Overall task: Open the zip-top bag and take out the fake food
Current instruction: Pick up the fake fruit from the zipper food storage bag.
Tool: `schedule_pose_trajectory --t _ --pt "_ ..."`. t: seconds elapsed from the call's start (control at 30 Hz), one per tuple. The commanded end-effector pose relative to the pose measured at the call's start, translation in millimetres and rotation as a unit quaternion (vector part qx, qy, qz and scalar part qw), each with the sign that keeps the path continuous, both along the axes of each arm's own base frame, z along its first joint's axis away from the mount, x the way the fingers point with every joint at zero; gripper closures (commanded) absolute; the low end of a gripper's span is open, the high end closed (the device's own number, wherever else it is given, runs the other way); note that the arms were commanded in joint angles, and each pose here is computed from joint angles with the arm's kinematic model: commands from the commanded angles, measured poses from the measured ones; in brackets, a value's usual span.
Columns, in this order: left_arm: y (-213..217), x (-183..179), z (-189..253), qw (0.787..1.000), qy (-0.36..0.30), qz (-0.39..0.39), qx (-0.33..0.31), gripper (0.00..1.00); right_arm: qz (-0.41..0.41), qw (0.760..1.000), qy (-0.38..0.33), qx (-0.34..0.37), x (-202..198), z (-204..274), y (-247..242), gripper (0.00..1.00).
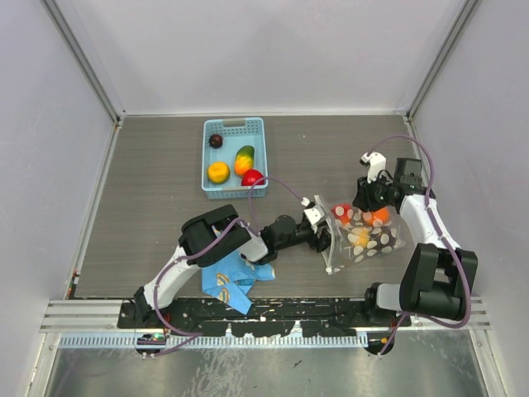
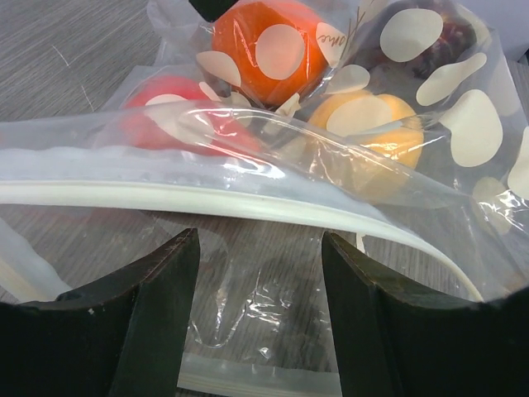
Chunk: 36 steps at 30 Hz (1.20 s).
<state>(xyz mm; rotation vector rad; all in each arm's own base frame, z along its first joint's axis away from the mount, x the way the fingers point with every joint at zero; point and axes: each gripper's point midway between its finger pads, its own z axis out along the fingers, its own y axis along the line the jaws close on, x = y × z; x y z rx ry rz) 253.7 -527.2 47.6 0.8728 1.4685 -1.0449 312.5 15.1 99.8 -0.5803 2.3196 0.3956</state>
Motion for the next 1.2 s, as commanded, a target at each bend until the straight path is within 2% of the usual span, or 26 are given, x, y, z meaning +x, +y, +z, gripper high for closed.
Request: schedule_pose_trajectory --t 0.0,0.17,0.4,0.6,0.67,0.73,0.83,1.03,1.17 --pt "-5.1 6.6 22.7 0.999 -0.018 0.003 -0.035 0.38 -0.060 0.996 -0.060 0.023 26.3 13.1 -3.3 0.65" --pt "-6.8 6.0 25.2 0.999 -0.014 -0.001 -0.040 0.36 -0.059 0.998 -0.007 0.023 23.6 -14.0 -4.8 0.65" --pt "-7.4 7.6 24.3 0.999 -0.003 0.004 -0.039 0.24 -0.044 0.998 0.034 0.029 21.4 -34.1 1.0 0.66" --pt "-4.3 13.6 24.9 0.999 0.010 0.027 -0.038 0.03 0.056 0.994 0.084 0.049 2.8 -40.4 24.3 0.68" --pt "-2.5 16.3 22.7 0.999 0.013 0.035 -0.032 0.00 0.080 0.991 0.095 0.056 -3.0 -40.9 30.5 0.69" --pt "-1.2 19.0 21.7 0.999 0.013 0.042 -0.027 0.02 0.097 0.989 0.095 0.063 -5.0 -36.6 33.9 0.71" --pt "0.2 19.8 20.0 0.999 0.014 0.043 -0.025 0.01 0.095 0.992 0.065 0.057 0.7 -20.3 31.4 0.71" --pt "3.2 21.0 20.4 0.999 0.007 0.043 -0.032 0.01 -0.012 0.997 -0.060 0.038 36.0 31.7 10.9 0.65" --pt "2.8 21.6 22.7 0.999 0.004 0.041 -0.034 0.01 -0.043 0.993 -0.101 0.034 59.0 46.0 20.7 0.62"
